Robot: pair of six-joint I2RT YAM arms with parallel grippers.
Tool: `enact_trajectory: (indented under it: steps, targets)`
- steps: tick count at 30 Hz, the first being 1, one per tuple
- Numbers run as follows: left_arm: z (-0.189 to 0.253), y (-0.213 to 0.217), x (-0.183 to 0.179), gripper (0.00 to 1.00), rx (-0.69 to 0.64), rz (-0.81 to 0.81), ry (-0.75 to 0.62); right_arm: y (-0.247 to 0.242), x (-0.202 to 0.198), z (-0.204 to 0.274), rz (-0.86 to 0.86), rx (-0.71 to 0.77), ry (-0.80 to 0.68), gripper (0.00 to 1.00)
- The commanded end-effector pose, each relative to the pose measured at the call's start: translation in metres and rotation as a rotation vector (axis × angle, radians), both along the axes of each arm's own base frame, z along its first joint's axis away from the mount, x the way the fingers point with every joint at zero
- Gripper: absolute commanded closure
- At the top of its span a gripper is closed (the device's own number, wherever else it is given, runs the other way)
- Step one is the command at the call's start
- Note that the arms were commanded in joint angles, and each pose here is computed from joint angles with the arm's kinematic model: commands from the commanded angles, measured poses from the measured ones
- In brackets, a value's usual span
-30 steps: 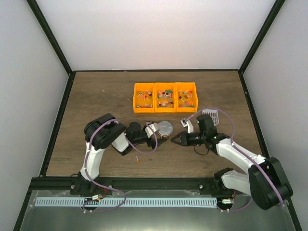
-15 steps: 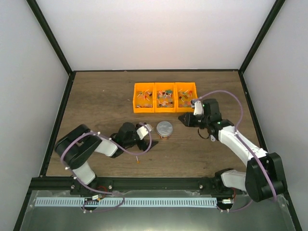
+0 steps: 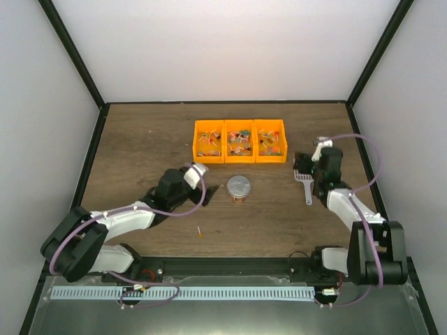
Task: Pack the candies
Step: Reset both arms
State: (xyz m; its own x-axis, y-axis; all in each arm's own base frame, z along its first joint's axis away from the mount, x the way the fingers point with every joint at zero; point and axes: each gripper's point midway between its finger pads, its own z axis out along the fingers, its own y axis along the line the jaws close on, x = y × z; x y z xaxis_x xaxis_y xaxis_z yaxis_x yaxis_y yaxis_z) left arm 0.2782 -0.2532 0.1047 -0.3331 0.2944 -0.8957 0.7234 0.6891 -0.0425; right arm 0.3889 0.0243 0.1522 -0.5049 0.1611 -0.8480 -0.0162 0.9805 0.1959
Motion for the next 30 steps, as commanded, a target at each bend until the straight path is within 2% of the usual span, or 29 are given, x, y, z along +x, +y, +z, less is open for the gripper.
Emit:
enact_trajectory:
  steps: [1, 3, 8, 12, 15, 17, 19, 25, 30]
  targets:
    - [0.038, 0.050, 0.054, 0.00, -0.085, 0.315, -0.016, -0.037, -0.013, 0.010, -0.153, -0.090, -0.269, 0.02]
    - [0.050, 0.079, 0.074, 0.00, -0.158, 0.426, -0.022, -0.037, -0.011, 0.006, -0.152, -0.091, -0.307, 0.00]
    - [0.054, 0.147, 0.105, 0.00, -0.133, 0.635, -0.093, -0.046, -0.002, 0.001, -0.203, -0.102, -0.385, 0.00]
    - [0.064, 0.195, 0.118, 0.00, -0.236, 0.763, -0.118, -0.045, 0.006, -0.004, -0.206, -0.098, -0.401, 0.00]
    - [0.073, 0.215, 0.119, 0.00, -0.088, 0.791, -0.228, -0.039, -0.006, 0.002, -0.179, -0.104, -0.461, 0.00]
    - [0.070, 0.229, 0.118, 0.00, -0.043, 0.809, -0.250, -0.037, -0.018, 0.005, -0.171, -0.104, -0.509, 0.00]
    - [0.063, 0.238, 0.114, 0.00, -0.049, 0.819, -0.263, -0.036, -0.028, 0.006, -0.167, -0.111, -0.561, 0.00]
    - [0.045, 0.251, 0.121, 0.00, -0.044, 0.811, -0.320, -0.038, -0.028, 0.002, -0.185, -0.107, -0.530, 0.00]
    - [0.028, 0.260, 0.127, 0.00, -0.085, 0.801, -0.269, -0.039, -0.034, 0.005, -0.192, -0.105, -0.557, 0.00]
